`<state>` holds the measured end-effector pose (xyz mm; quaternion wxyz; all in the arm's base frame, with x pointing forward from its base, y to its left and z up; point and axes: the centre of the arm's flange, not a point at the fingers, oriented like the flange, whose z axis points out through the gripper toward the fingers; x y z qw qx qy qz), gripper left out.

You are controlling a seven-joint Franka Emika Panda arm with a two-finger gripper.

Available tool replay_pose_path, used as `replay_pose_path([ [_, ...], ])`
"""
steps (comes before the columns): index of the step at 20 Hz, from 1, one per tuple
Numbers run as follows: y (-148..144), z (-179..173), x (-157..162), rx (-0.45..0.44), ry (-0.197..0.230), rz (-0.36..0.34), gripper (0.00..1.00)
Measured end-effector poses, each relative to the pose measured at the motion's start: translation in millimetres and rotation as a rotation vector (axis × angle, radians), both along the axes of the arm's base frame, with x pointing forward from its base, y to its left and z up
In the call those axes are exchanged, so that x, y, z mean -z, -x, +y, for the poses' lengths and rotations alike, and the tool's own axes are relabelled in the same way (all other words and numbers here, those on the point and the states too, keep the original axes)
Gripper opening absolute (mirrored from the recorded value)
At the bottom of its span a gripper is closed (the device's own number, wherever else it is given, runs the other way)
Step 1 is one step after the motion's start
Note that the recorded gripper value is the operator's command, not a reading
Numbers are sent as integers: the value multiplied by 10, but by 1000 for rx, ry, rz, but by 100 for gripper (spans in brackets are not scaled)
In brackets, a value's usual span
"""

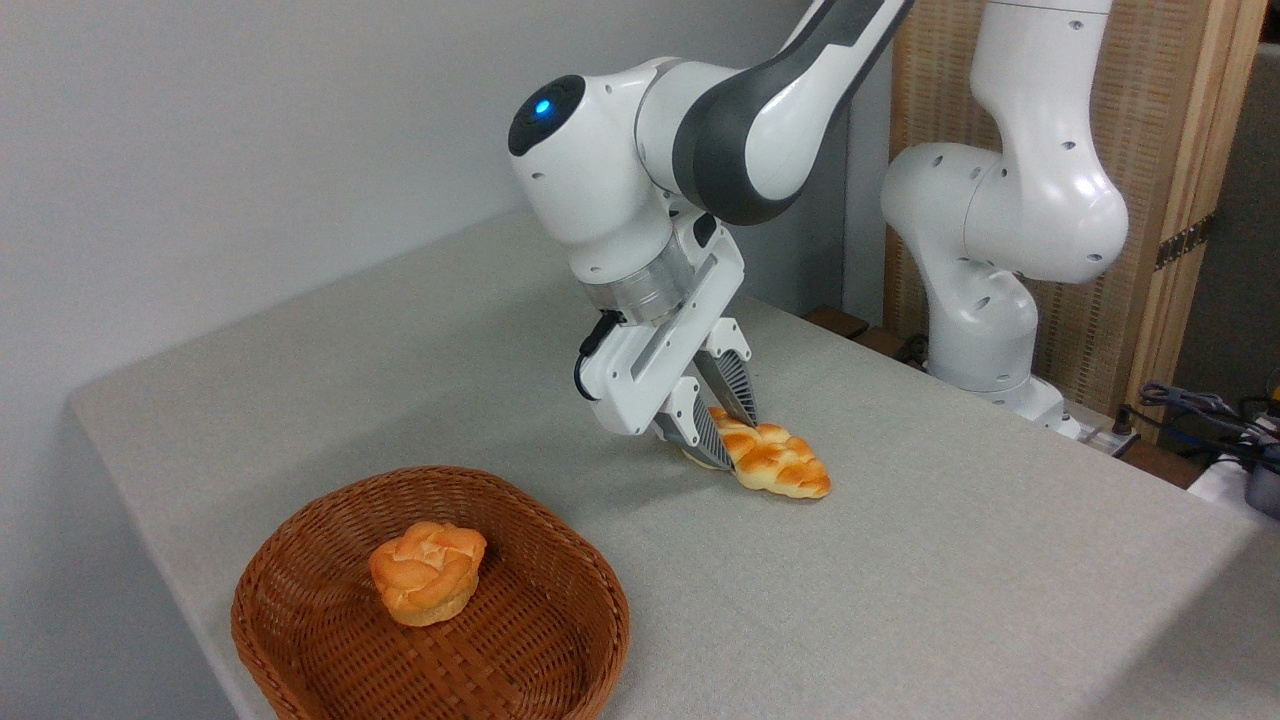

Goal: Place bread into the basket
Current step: 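Lift the braided roll and carry it over the wicker basket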

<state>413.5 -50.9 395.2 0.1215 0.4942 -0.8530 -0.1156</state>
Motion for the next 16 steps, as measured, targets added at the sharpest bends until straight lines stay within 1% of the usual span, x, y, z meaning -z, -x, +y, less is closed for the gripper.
replay_pose_path([
  [4, -16, -2, -37, 0, 1, -9, 33],
  [7, -107, -11, -234, -18, 0, -45, 33],
  [11, -263, -43, -599, -84, -10, -107, 34],
  [14, -403, -91, -914, -159, 0, -151, 35],
  [15, -439, -102, -978, -174, 4, -160, 37],
  [16, -519, -125, -1094, -212, 14, -181, 45],
])
